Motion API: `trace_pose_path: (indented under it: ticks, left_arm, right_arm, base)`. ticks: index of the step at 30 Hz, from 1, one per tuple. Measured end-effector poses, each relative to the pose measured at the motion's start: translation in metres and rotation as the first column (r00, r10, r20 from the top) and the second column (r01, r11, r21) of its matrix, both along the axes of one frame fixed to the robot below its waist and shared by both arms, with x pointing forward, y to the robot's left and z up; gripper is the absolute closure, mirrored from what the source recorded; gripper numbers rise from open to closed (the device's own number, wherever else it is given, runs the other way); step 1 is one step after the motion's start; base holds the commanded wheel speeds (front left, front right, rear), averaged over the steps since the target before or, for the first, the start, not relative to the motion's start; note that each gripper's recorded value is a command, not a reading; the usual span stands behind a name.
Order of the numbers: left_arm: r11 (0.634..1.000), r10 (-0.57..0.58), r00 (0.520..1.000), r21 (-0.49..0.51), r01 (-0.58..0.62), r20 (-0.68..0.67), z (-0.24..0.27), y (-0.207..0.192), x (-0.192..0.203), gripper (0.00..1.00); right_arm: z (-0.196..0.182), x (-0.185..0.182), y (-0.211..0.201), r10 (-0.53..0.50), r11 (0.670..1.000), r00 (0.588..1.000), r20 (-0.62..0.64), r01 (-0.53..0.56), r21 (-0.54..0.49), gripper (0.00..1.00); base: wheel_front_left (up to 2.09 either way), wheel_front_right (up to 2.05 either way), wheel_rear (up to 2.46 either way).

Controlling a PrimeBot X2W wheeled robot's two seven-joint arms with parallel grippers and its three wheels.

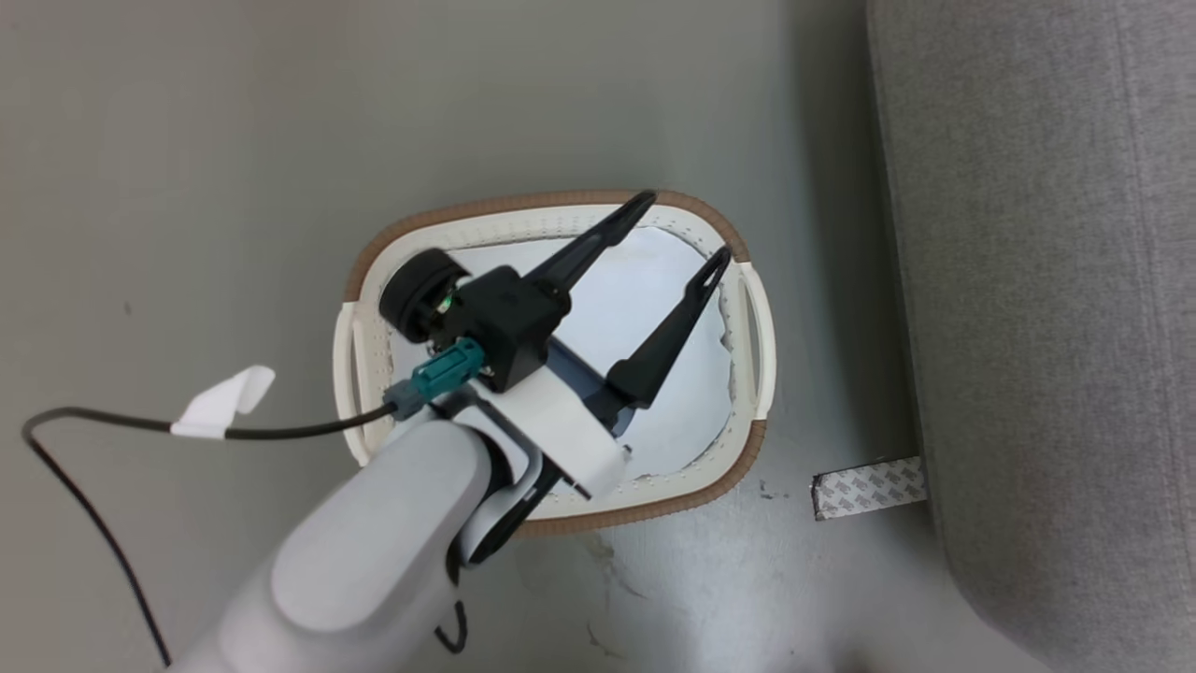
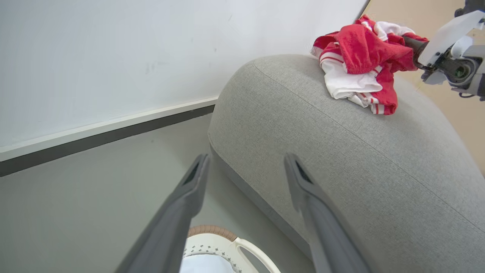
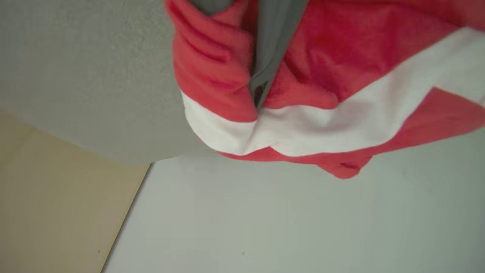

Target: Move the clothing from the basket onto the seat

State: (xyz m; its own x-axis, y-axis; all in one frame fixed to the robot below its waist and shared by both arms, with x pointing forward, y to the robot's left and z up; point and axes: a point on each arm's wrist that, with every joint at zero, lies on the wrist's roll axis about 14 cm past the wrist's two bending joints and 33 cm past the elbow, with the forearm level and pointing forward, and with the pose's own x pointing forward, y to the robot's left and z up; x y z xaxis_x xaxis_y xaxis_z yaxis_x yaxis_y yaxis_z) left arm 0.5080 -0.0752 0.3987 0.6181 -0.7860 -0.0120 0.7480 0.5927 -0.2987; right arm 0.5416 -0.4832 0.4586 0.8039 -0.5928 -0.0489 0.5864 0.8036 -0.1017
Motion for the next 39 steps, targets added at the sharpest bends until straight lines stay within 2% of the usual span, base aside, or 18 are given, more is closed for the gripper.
trace_pose_path:
  ticks: [1,2,3,8,12,17,26,32,39]
  left_arm:
    - [1.000,0.000,1.000,0.007,0.000,-0.006,-0.003,0.001,-0.001,0.00]
    - [1.000,-0.002,1.000,0.012,0.002,-0.010,-0.005,0.001,-0.003,0.00]
    - [1.000,-0.004,1.000,0.015,0.004,-0.012,-0.005,0.001,-0.004,0.00]
    - [0.999,0.013,1.000,0.032,-0.013,-0.006,-0.003,0.005,-0.008,0.00]
    - [0.999,0.022,1.000,0.030,-0.022,-0.005,0.007,0.005,-0.013,0.00]
    - [0.998,0.054,0.998,0.023,-0.054,0.011,0.022,0.011,-0.020,0.00]
    - [0.983,0.178,0.983,0.047,-0.179,0.035,0.043,0.038,-0.040,0.00]
    - [0.942,0.329,0.943,0.052,-0.331,0.051,0.065,0.076,-0.053,0.00]
    - [0.861,0.499,0.863,0.069,-0.505,0.080,0.080,0.132,-0.088,0.00]
  right_arm:
    - [-0.008,-0.007,0.000,-0.016,1.000,1.000,-0.010,0.016,0.016,0.52]
    - [-0.014,-0.012,0.000,-0.027,0.999,1.000,-0.015,0.027,0.029,0.20]
    - [-0.018,-0.015,0.003,-0.030,0.999,0.999,-0.016,0.031,0.040,0.00]
    - [-0.028,-0.028,0.021,-0.012,0.997,1.000,-0.025,0.014,0.073,0.00]
    - [-0.012,-0.043,0.032,0.009,0.998,1.000,0.028,-0.011,0.063,0.00]
    - [-0.009,-0.074,0.059,0.070,0.996,0.997,0.024,-0.071,0.057,0.00]
    - [0.030,-0.112,0.111,0.248,0.968,0.968,0.043,-0.246,-0.048,0.00]
    - [0.054,-0.129,0.153,0.354,0.935,0.930,0.103,-0.347,-0.074,0.00]
    - [0.063,-0.152,0.205,0.453,0.891,0.877,0.161,-0.452,-0.045,0.00]
  base:
    - [0.00,0.00,0.00]
    - [0.00,0.00,0.00]
    - [0.00,0.00,0.00]
    - [0.00,0.00,0.00]
    - [0.00,0.00,0.00]
    - [0.00,0.00,0.00]
    - [0.00,0.00,0.00]
    - [0.00,0.00,0.00]
    - [0.00,0.00,0.00]
